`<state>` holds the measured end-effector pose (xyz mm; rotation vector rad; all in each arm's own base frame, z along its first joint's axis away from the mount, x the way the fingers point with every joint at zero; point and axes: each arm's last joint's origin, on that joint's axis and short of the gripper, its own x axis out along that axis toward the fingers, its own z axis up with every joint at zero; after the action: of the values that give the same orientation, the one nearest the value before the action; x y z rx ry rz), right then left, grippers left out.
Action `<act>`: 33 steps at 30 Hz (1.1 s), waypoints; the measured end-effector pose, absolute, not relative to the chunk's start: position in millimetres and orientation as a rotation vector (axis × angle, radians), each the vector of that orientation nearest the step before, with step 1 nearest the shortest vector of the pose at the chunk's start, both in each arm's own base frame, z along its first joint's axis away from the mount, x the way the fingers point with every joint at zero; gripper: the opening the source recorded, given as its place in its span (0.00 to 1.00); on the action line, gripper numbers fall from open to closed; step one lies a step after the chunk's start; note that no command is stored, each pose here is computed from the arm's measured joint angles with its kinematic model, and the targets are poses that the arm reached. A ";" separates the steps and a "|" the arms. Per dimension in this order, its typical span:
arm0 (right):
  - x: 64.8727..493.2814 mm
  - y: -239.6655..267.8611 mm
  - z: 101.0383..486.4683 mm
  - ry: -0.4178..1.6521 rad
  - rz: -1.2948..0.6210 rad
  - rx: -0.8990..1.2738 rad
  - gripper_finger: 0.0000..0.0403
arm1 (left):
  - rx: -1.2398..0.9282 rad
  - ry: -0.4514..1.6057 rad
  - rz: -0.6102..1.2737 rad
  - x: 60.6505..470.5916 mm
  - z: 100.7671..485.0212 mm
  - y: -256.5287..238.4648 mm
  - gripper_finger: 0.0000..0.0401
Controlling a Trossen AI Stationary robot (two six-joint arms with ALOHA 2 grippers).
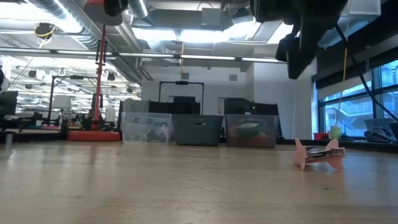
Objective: Pick and place Stapler, Stapler remover, tape
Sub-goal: Put the pink staple remover into the transparent bin
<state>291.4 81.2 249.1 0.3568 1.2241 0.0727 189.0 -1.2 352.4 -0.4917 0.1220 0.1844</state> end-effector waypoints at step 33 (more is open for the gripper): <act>332.8 118.9 191.5 0.952 -0.713 1.280 0.68 | -0.218 0.121 0.358 188.6 352.1 9.0 0.35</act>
<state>332.8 118.9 191.5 1.2796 0.9521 -0.7132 188.6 9.0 352.1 -0.2184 0.1215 0.3583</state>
